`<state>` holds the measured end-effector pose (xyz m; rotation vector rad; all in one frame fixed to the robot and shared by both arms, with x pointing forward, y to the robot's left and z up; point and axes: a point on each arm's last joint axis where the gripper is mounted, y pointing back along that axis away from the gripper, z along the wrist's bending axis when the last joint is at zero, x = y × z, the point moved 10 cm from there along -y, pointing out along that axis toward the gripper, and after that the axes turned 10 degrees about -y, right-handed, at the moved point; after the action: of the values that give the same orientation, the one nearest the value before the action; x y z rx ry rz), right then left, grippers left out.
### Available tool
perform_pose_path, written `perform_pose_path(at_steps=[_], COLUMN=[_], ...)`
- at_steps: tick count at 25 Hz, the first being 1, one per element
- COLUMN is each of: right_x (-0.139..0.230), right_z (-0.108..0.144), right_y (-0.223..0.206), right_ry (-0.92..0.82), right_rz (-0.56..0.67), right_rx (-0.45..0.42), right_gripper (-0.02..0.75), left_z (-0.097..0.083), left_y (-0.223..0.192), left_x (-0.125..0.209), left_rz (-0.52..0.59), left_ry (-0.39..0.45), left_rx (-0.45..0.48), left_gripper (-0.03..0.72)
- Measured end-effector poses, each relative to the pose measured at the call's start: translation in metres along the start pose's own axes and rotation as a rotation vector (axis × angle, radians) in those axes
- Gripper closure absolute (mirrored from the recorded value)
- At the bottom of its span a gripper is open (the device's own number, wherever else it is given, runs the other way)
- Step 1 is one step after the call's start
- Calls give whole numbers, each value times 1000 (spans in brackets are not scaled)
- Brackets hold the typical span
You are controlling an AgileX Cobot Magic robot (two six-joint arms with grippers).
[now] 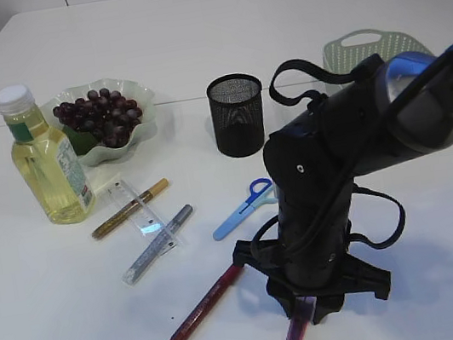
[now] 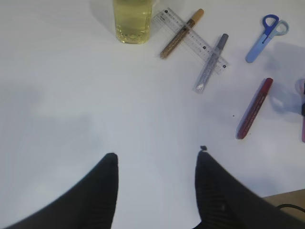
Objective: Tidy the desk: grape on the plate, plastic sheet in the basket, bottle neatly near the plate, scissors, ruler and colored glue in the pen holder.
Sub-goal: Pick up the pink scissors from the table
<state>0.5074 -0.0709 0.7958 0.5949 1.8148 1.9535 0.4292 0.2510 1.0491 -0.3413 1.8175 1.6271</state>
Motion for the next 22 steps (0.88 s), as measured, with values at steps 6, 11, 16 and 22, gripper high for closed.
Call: perform_pose_path(at_steps=[6,11,16,22], right_x=[0,-1,-1,1], right_z=[0,-1,-4,-11], right_y=[0,0,0,3], right_ry=[2,91,207,250], right_rz=[1,-6,-2,17], right_rx=[2,5,23,67], right_gripper=[483,484,484,498], left_z=[0,0,0,0], left_y=[0,0,0,0], left_x=[0,0,0,0], left_rz=[0,0,0,0], left_ry=[0,0,0,0], left_rx=[0,0,0,0], left_gripper=[309,309,309,309])
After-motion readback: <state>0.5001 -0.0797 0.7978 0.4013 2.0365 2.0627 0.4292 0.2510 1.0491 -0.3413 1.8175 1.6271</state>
